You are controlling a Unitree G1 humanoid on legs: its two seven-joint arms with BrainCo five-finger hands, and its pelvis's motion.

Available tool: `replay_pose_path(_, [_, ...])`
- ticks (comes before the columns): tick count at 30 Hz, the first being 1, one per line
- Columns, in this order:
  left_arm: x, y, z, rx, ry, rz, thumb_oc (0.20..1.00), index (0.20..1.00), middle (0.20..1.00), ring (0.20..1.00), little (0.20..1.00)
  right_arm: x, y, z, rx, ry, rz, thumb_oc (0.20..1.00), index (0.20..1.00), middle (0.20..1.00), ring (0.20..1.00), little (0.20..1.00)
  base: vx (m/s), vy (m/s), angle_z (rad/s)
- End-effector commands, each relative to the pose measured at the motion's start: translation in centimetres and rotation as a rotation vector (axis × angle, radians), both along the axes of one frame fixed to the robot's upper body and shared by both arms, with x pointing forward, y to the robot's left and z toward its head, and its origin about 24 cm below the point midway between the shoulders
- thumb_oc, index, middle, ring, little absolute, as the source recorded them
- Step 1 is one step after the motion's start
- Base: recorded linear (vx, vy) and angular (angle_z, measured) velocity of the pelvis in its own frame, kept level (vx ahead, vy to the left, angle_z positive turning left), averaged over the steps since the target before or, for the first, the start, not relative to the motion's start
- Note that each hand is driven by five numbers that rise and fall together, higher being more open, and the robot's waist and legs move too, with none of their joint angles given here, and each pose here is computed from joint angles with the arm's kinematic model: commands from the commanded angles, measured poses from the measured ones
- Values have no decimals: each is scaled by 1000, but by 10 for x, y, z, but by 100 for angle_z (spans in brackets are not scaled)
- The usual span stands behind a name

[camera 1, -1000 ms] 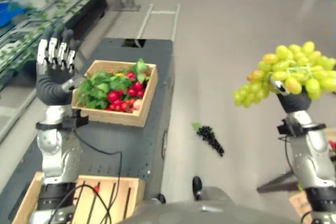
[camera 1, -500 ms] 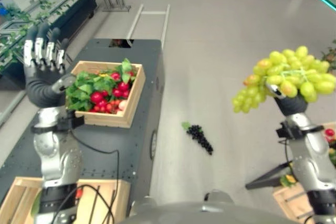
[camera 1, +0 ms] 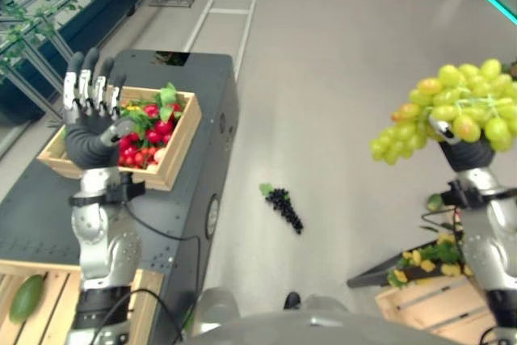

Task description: Pick up the fruits from the basket on one side to the basket on the other side

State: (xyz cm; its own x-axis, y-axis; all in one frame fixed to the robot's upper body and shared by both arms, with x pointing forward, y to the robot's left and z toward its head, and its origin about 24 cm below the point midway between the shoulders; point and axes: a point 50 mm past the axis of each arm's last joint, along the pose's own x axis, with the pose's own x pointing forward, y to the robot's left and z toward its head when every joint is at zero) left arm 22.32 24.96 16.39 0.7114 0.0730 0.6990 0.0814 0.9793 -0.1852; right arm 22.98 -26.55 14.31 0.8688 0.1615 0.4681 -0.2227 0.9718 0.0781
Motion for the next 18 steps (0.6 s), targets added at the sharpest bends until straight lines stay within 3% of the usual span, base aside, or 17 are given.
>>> replay_pose_path(1, [-7,4,20,125,-79,31,1000,1000,1000,1000,1000,4,3,43,11,-232,24,200,200,200,200,200,70,13,-14])
replay_pose_path(18, [-8,4,36,188,-131,10,1000,1000,1000,1000,1000,-6,-22,30,3,-194,-140,200,200,200,200,200,19,69,-13])
